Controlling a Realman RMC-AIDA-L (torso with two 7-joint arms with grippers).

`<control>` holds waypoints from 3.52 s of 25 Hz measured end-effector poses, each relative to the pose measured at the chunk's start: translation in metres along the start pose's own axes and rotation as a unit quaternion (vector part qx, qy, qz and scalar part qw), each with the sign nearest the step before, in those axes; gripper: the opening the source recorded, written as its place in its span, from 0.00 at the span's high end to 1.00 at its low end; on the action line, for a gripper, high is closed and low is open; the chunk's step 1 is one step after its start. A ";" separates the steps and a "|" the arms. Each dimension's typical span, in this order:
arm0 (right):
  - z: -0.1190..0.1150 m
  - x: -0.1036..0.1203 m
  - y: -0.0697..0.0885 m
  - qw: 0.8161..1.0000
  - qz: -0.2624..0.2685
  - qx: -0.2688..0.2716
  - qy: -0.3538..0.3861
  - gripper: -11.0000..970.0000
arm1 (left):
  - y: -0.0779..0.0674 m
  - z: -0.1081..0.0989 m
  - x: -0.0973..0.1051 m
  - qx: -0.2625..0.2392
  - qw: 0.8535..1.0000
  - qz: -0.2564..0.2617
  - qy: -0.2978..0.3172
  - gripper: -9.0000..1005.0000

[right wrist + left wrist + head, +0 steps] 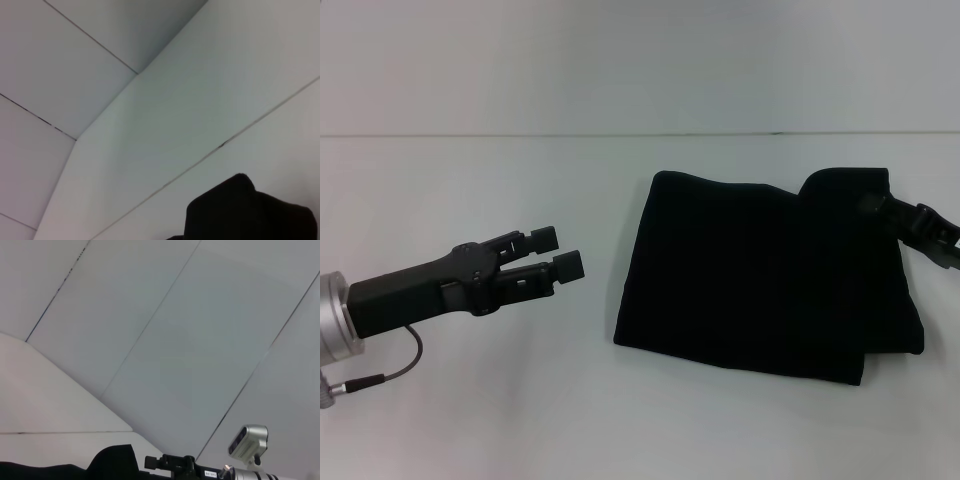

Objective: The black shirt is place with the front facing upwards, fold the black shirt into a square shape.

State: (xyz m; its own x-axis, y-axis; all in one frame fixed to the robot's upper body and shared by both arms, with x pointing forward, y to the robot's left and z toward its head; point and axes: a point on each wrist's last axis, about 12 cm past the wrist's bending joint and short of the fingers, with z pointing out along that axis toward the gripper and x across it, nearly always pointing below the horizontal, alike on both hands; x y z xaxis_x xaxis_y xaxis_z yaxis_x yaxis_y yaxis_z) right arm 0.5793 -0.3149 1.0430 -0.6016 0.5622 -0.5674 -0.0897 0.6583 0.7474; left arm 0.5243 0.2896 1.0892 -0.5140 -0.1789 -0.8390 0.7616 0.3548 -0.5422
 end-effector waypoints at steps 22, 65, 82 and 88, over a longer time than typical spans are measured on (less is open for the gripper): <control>-0.095 0.032 -0.029 0.993 0.075 -0.091 -0.003 0.66 | 0.001 -0.002 -0.003 -0.002 1.000 0.000 0.002 0.05; -0.080 0.061 -0.014 0.990 0.002 -0.126 0.061 0.94 | 0.003 0.001 -0.008 -0.002 1.000 -0.001 0.003 0.05; -0.089 0.081 -0.029 0.995 -0.012 -0.083 0.045 0.93 | 0.004 0.002 -0.008 -0.005 1.000 0.002 0.003 0.05; -0.084 0.081 -0.034 0.997 0.011 -0.056 0.046 0.93 | 0.004 0.002 -0.009 -0.006 1.000 0.003 0.003 0.05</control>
State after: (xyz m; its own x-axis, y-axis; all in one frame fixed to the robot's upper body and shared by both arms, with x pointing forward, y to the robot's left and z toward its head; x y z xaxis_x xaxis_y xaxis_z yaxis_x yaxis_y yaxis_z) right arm 0.4666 -0.3341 1.0003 -0.6739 0.5239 -0.5209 -0.1611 0.5839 0.7957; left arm 0.5328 0.2905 1.0945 -0.5112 -0.1712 -0.8423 0.7605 0.3664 -0.5361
